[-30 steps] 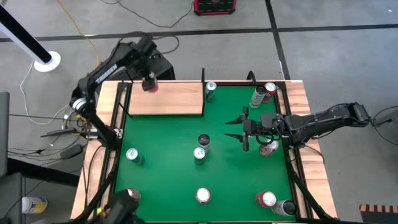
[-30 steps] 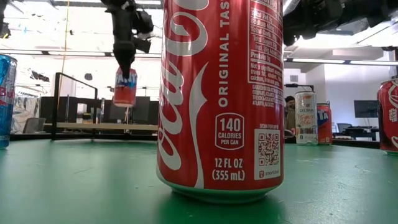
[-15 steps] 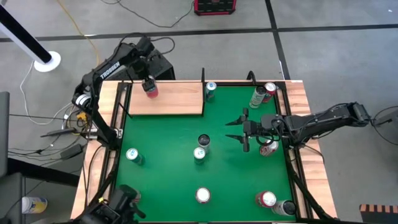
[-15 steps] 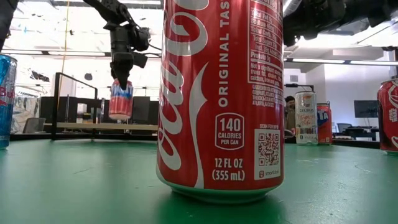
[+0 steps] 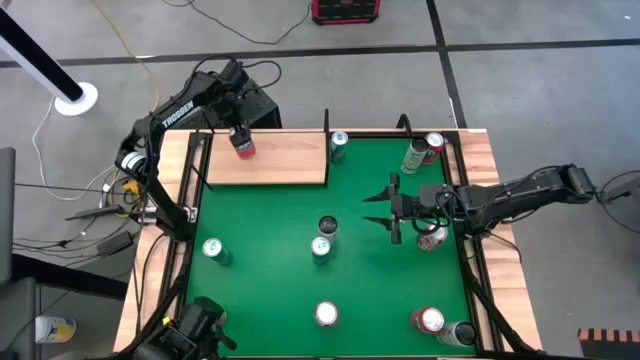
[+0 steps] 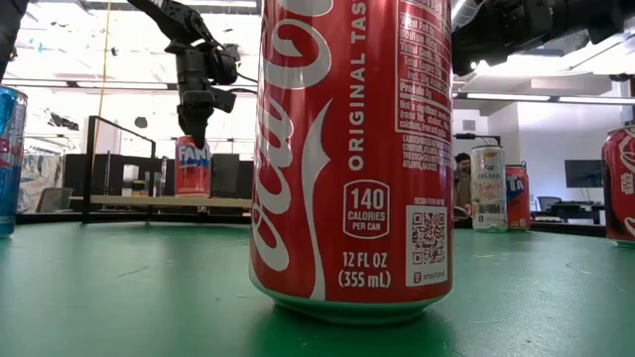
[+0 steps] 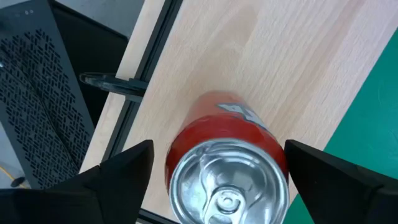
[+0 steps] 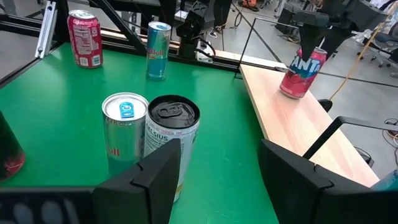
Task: Place canned beverage on shelf
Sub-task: Put the middle red soda can on the shelf
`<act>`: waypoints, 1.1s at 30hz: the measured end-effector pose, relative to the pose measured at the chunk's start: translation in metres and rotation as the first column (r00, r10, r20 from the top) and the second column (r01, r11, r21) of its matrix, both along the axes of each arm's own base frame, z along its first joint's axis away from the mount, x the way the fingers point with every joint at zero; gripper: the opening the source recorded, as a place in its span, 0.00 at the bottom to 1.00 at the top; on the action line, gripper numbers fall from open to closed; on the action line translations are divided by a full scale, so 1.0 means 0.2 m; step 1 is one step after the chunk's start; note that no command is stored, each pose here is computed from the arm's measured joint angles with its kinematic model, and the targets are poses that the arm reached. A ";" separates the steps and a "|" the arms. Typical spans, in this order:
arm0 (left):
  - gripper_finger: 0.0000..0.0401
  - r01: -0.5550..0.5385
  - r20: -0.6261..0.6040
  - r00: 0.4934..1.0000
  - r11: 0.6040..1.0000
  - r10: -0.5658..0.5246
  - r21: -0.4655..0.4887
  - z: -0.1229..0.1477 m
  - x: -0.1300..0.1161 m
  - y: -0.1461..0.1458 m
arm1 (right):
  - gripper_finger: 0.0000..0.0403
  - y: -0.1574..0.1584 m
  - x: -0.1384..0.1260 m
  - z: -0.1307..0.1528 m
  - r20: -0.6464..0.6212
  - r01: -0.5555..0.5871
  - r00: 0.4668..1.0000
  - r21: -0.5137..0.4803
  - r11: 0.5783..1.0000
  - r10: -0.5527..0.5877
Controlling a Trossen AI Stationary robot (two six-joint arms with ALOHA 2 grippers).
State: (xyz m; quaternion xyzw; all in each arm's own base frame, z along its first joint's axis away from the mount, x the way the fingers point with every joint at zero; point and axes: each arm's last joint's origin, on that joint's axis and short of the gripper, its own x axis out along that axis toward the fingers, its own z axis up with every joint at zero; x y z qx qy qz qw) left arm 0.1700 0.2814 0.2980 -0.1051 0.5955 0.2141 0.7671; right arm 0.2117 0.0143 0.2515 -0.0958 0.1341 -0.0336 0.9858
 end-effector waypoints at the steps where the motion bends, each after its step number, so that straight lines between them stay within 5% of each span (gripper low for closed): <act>1: 0.87 -0.001 -0.001 1.000 1.000 0.001 0.000 0.00 0.00 0.00 | 0.60 0.00 0.00 0.00 0.000 0.000 1.000 0.000 1.000 0.000; 13: 0.87 0.003 0.054 0.999 0.999 -0.005 0.043 0.07 0.02 0.01 | 0.60 0.00 0.00 0.00 0.005 0.000 1.000 0.001 1.000 0.000; 22: 0.85 0.053 0.181 0.981 0.997 -0.062 0.055 0.21 0.17 -0.08 | 0.60 0.00 0.00 0.00 0.005 0.001 1.000 0.001 1.000 -0.001; 27: 0.71 0.153 0.035 0.987 0.986 -0.155 0.060 0.11 0.32 -0.23 | 0.60 0.00 0.00 0.00 0.005 0.001 1.000 0.001 1.000 -0.001; 33: 0.35 0.257 -0.087 0.965 0.958 -0.247 0.124 0.08 0.44 -0.37 | 0.60 -0.01 0.00 0.00 0.004 0.008 1.000 -0.007 1.000 -0.008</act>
